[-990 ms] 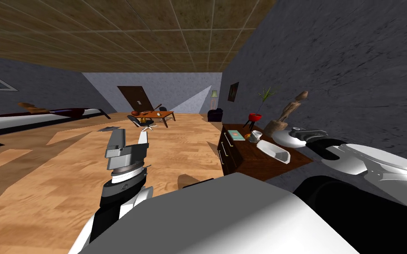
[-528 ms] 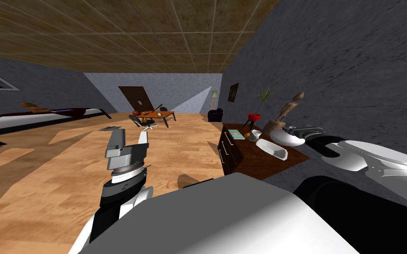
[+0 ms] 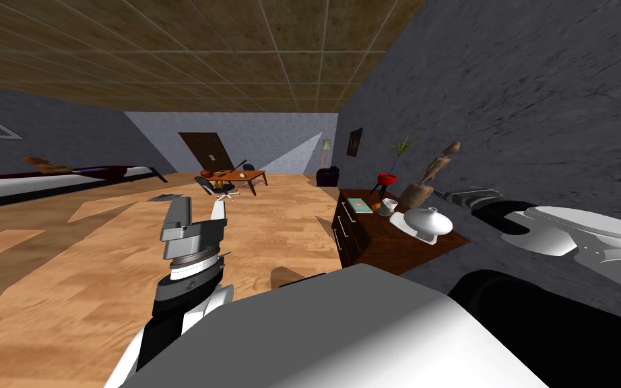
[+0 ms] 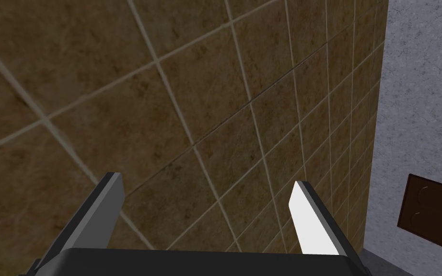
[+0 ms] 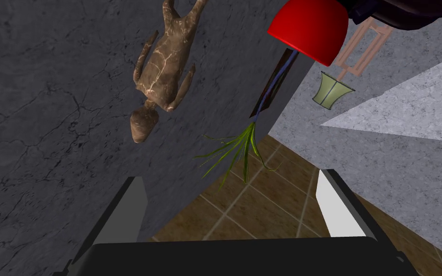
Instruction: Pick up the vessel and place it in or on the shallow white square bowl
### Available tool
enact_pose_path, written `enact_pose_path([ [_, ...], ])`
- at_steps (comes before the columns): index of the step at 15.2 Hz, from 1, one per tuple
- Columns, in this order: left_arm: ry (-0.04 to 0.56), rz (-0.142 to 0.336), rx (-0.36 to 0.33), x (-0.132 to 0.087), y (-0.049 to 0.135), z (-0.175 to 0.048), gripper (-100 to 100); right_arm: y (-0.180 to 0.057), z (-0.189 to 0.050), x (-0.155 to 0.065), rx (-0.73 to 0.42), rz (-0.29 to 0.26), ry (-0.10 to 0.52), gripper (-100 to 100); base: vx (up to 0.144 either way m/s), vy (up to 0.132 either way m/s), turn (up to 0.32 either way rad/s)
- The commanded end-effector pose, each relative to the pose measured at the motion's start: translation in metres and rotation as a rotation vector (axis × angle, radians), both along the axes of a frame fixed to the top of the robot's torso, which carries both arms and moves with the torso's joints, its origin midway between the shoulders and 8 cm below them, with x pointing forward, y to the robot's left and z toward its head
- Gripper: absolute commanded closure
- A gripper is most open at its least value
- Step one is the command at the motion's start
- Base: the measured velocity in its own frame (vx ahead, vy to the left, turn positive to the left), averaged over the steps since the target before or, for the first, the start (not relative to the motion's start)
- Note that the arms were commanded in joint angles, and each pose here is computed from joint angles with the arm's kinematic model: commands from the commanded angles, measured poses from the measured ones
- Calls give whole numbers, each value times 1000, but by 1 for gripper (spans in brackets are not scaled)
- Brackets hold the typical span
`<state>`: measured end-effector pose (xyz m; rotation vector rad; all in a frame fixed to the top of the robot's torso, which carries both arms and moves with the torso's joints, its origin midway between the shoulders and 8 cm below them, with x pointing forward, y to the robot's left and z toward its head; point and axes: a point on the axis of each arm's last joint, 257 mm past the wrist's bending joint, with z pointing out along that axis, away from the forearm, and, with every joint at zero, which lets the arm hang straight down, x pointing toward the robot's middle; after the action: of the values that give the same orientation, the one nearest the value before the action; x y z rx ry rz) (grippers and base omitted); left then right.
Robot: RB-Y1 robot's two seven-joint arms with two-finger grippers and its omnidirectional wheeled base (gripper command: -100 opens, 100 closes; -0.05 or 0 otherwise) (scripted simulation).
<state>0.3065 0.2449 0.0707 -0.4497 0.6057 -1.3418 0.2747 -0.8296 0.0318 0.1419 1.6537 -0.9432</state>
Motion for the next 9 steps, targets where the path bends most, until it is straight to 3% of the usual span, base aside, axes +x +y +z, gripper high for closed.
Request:
enact_pose_path([
  [1, 0, 0, 0, 0, 0, 0, 0, -1, 8, 2, 5, 5, 2, -100, 22, -7, -22],
  [9, 0, 0, 0, 0, 0, 0, 0, -1, 12, 5, 7, 7, 3, -100, 7, -2, -6],
])
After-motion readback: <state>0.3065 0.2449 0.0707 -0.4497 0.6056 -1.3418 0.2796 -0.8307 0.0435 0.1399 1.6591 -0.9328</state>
